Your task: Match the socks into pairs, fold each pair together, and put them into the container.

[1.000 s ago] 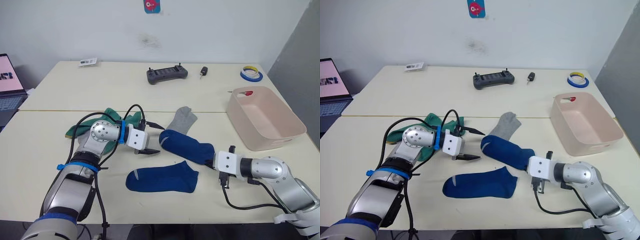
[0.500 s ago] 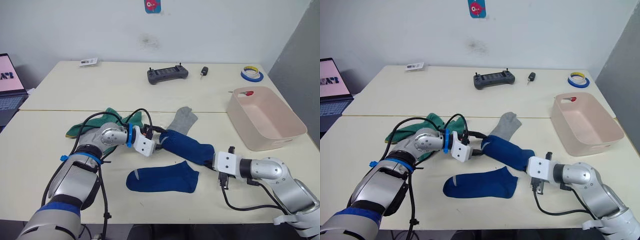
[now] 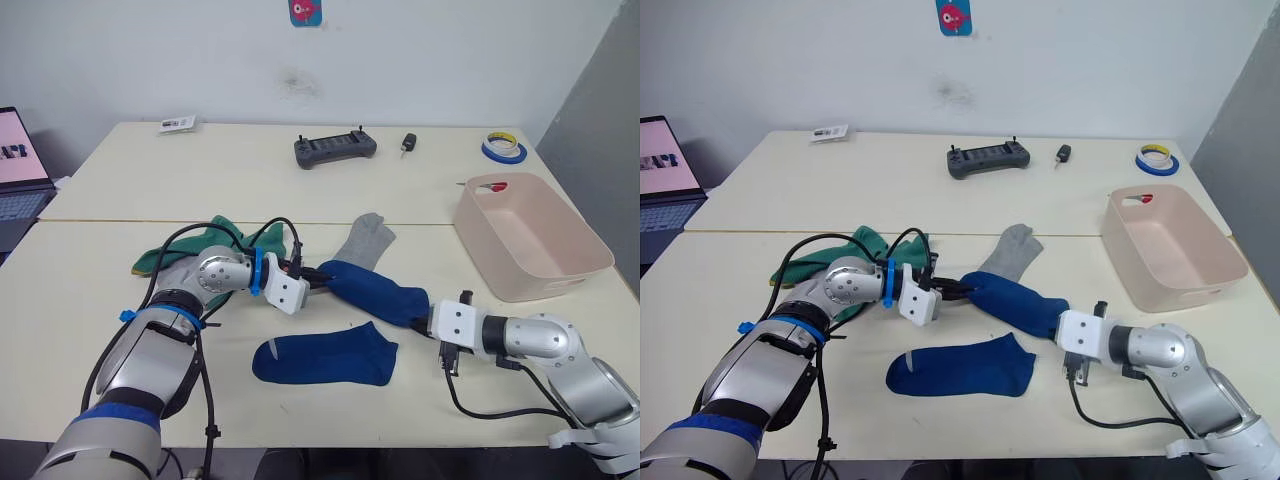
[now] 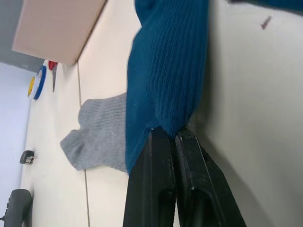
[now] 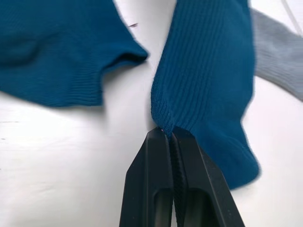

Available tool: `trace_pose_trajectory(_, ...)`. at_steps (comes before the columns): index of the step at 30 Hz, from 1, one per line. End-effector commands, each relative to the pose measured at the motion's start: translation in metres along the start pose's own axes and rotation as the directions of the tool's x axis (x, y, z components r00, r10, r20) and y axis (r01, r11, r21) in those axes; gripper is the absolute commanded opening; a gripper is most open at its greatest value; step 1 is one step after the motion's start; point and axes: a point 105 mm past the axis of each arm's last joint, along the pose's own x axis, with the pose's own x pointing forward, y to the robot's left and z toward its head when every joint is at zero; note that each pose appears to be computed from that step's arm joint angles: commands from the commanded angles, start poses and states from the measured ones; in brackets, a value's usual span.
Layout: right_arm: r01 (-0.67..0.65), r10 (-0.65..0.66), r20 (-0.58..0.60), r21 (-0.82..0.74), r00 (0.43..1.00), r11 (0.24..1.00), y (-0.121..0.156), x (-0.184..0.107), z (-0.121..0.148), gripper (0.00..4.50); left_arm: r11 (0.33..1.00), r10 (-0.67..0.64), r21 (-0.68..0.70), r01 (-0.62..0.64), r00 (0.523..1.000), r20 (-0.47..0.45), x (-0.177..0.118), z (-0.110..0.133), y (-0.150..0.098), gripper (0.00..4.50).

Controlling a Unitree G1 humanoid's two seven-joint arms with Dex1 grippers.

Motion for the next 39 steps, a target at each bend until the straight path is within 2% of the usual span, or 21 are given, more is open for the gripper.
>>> trace_pose_trajectory(1,0.067,-0.065,0.056,-0.042,0.996,0.997,-0.019,-0.015,0.02,0.0,0.998,0.067,-0.01,-0.067,0.997,0.036,-0.018,0.008,0.033,0.02)
trace_pose_trajectory(6,0.116,-0.116,0.144,0.009,0.983,0.993,-0.035,-0.026,0.043,0.0,0.97,0.045,-0.244,-0.022,0.995,0.091,-0.038,0.01,0.042,0.02)
trace_pose_trajectory(9,0.095,-0.108,0.221,0.071,0.969,0.993,-0.036,-0.03,0.062,0.0,0.909,0.018,-0.416,0.043,0.99,0.141,-0.051,0.016,0.045,0.02)
trace_pose_trajectory(11,0.031,-0.065,0.269,0.13,0.961,0.991,-0.031,-0.033,0.074,0.0,0.855,-0.02,-0.508,0.103,0.986,0.166,-0.06,0.024,0.044,0.02)
trace_pose_trajectory(13,-0.071,0.004,0.321,0.198,0.947,0.978,-0.02,-0.037,0.087,0.0,0.764,-0.067,-0.62,0.181,0.977,0.203,-0.073,0.037,0.042,0.02)
trace_pose_trajectory(17,-0.238,0.115,0.372,0.302,0.921,0.923,-0.002,-0.042,0.099,0.0,0.587,-0.168,-0.749,0.306,0.952,0.257,-0.094,0.063,0.028,0.02)
trace_pose_trajectory(22,-0.434,0.245,0.44,0.405,0.864,0.805,0.022,-0.049,0.112,0.0,0.327,-0.256,-0.855,0.403,0.908,0.331,-0.117,0.099,0.005,0.02)
trace_pose_trajectory(26,-0.51,0.305,0.442,0.483,0.844,0.711,0.036,-0.051,0.11,0.0,0.141,-0.29,-0.897,0.419,0.884,0.368,-0.127,0.116,-0.016,0.02)
trace_pose_trajectory(28,-0.511,0.327,0.402,0.547,0.855,0.663,0.043,-0.043,0.1,0.0,0.028,-0.314,-0.922,0.385,0.88,0.358,-0.127,0.113,-0.04,0.02)
trace_pose_trajectory(29,-0.507,0.333,0.388,0.567,0.86,0.649,0.045,-0.04,0.096,0.0,-0.004,-0.325,-0.931,0.366,0.88,0.347,-0.127,0.111,-0.049,0.02)
trace_pose_trajectory(33,-0.45,0.31,0.326,0.643,0.893,0.619,0.042,-0.019,0.084,0.0,-0.045,-0.324,-0.957,0.288,0.901,0.287,-0.116,0.094,-0.076,0.02)
trace_pose_trajectory(39,-0.354,0.263,0.239,0.695,0.935,0.626,0.029,0.008,0.067,0.0,-0.029,-0.307,-0.972,0.233,0.923,0.231,-0.097,0.072,-0.091,0.02)
